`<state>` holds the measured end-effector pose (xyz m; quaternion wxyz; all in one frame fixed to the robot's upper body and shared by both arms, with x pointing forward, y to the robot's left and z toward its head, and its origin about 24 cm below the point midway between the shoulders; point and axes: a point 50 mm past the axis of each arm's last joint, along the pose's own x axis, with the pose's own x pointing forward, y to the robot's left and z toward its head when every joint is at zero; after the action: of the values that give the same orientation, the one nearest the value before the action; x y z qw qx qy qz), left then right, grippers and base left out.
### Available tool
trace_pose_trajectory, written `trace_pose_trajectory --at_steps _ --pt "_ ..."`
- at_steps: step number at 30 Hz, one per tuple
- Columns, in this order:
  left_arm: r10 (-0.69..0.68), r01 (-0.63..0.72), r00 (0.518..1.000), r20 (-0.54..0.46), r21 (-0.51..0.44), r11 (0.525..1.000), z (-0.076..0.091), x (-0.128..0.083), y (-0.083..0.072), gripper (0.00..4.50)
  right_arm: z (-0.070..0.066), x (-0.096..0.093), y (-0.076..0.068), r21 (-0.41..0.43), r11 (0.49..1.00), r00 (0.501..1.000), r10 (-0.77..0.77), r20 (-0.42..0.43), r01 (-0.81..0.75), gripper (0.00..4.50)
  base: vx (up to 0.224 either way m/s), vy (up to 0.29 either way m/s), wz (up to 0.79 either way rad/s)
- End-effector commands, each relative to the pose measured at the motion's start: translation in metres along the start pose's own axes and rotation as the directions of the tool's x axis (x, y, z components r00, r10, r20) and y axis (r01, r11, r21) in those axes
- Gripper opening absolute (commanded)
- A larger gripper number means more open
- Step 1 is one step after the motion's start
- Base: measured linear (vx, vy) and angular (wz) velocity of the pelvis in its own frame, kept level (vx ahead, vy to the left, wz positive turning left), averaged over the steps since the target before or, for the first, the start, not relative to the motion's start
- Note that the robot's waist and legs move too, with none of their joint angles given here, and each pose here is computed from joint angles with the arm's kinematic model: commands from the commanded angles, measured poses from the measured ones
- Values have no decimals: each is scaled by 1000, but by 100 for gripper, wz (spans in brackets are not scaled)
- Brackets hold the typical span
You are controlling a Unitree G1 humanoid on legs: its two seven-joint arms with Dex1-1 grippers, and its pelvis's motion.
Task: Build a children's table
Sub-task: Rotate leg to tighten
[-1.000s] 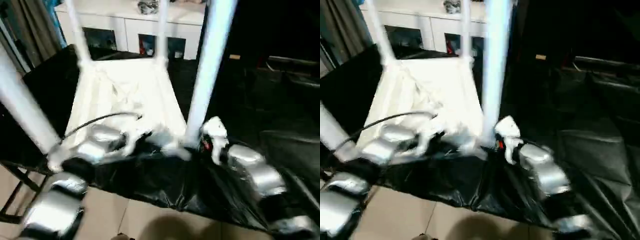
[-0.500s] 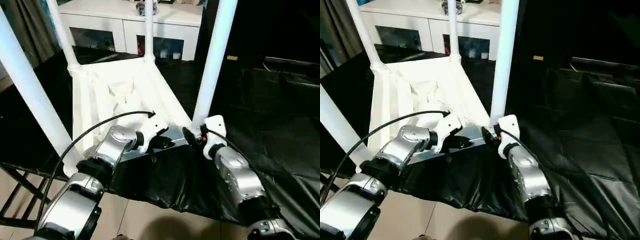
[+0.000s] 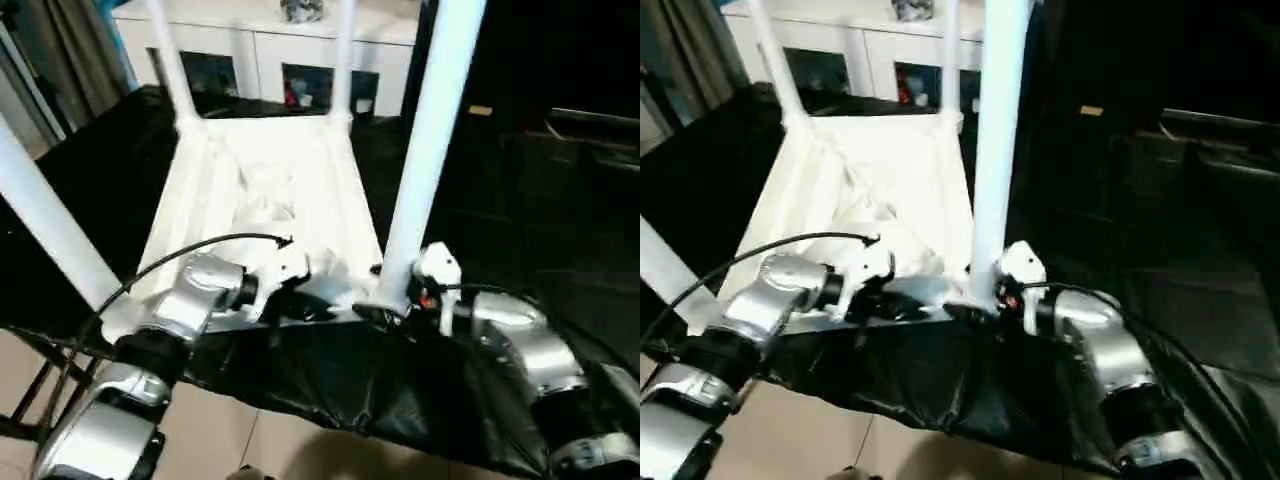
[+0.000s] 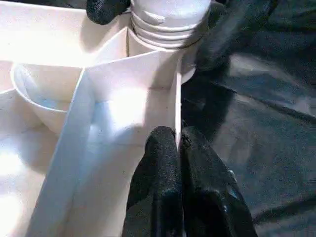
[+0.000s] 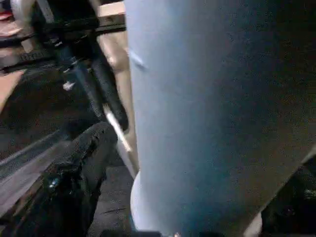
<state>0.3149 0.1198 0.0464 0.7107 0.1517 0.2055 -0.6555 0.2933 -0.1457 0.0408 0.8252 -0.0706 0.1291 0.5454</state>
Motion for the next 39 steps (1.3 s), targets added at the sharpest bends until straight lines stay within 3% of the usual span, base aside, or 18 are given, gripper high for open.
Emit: trace_pose_trajectory --at_steps 1,13,19,24,25,27,31,32,36,37,39 --pt "-144 142 989 38 46 989 5 9 -12 0 9 5 5 -43 993 994 110 -5 -110 372 0 0 0" --pt "-201 201 980 -9 51 978 2 -2 -10 0 6 4 8 -49 975 976 213 -44 -215 273 0 0 0" --pt "-133 133 991 -13 30 991 2 -1 -4 0 3 7 10 -28 985 985 171 -25 -172 269 0 0 0" --pt "41 -41 999 -5 -25 999 7 8 8 0 -3 16 1 8 995 995 -103 -10 103 269 0 0 0" --pt "118 -118 993 3 -38 992 13 17 12 0 -8 22 -4 54 962 963 -269 -13 269 268 0 0 0" --pt "176 -174 984 25 -51 983 21 30 13 0 -10 32 -5 140 900 910 -415 -11 413 268 0 0 0" --pt "202 -200 979 40 -55 978 27 42 11 0 -12 43 0 183 860 876 -482 -21 477 268 0 0 0" --pt "210 -207 976 60 -50 977 32 54 7 0 -11 57 8 209 828 849 -527 -32 521 268 0 0 0" --pt "185 -183 980 71 -35 982 34 64 0 0 -4 70 19 210 845 862 -507 23 491 268 0 0 0" --pt "181 -179 981 67 -29 983 33 65 -1 0 -2 71 20 202 845 858 -512 40 495 323 0 0 0" --pt "151 -151 986 74 -2 988 31 64 -5 0 3 65 17 234 843 851 -516 96 485 340 0 0 0"
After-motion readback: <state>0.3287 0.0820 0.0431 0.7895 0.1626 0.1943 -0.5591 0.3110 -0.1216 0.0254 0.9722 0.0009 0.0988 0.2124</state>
